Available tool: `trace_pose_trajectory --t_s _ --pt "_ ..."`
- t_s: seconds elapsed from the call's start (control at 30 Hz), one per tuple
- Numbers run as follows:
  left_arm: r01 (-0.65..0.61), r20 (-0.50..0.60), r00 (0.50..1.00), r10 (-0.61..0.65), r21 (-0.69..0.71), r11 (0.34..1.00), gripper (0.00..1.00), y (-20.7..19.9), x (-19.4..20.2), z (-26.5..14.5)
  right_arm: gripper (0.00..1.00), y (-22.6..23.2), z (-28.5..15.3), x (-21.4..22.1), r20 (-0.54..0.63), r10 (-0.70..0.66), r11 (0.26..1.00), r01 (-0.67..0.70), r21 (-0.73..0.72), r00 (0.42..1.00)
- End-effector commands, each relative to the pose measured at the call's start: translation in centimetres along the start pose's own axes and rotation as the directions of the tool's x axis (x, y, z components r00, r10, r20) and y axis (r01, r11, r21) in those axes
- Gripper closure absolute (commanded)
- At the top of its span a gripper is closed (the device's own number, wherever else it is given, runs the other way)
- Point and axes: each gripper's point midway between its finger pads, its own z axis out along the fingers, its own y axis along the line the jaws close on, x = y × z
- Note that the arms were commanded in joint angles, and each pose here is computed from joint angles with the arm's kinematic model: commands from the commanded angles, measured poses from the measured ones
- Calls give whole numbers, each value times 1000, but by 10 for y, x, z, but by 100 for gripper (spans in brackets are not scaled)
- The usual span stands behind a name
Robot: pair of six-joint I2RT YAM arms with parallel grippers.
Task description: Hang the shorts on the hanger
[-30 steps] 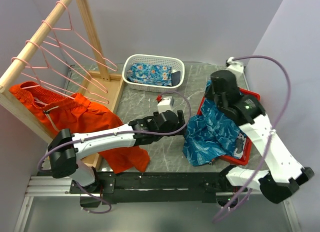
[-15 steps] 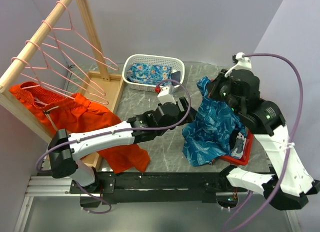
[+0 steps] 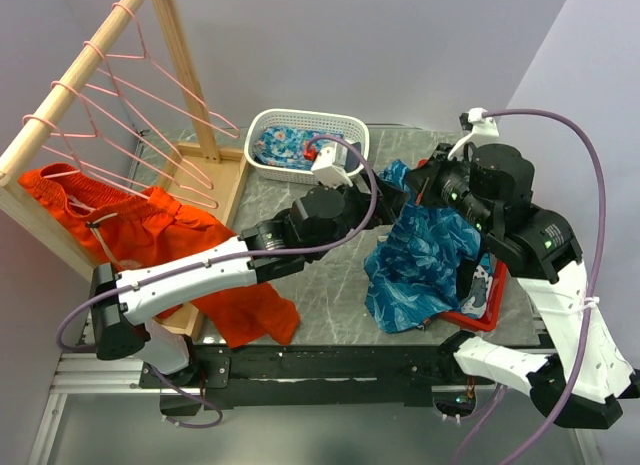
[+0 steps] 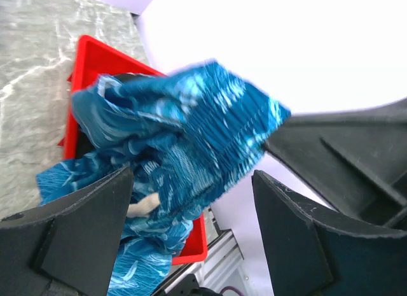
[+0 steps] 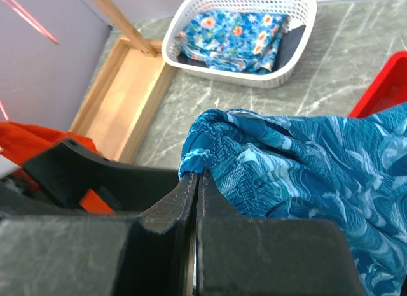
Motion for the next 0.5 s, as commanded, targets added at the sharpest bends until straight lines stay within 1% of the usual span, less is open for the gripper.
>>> trace_pose_trajectory --t_s 0.0,0.07,0.13,0.2,0.3,0.37,0.47 --pt "-41 -10 999 42 59 997 19 -19 9 4 100 23 -14 -34 85 14 996 -6 -91 996" --pt "-46 -20 999 47 55 997 19 -16 18 10 100 28 -17 -39 88 20 994 -10 -110 996" --pt "-50 -30 998 53 88 995 21 -20 25 13 100 30 -23 -46 101 29 994 -18 -112 994" --pt "-50 -45 997 55 108 993 23 -22 31 13 100 28 -26 -53 120 32 996 -21 -91 992" --pt "-49 -61 997 55 100 994 24 -16 41 14 100 25 -33 -63 147 43 997 -33 -69 988" --pt "-67 -71 995 75 111 992 26 -13 50 15 100 26 -38 -71 170 55 996 -43 -73 984" --pt "-114 -84 989 121 87 990 29 0 63 19 100 30 -45 -86 202 80 995 -67 -74 976"
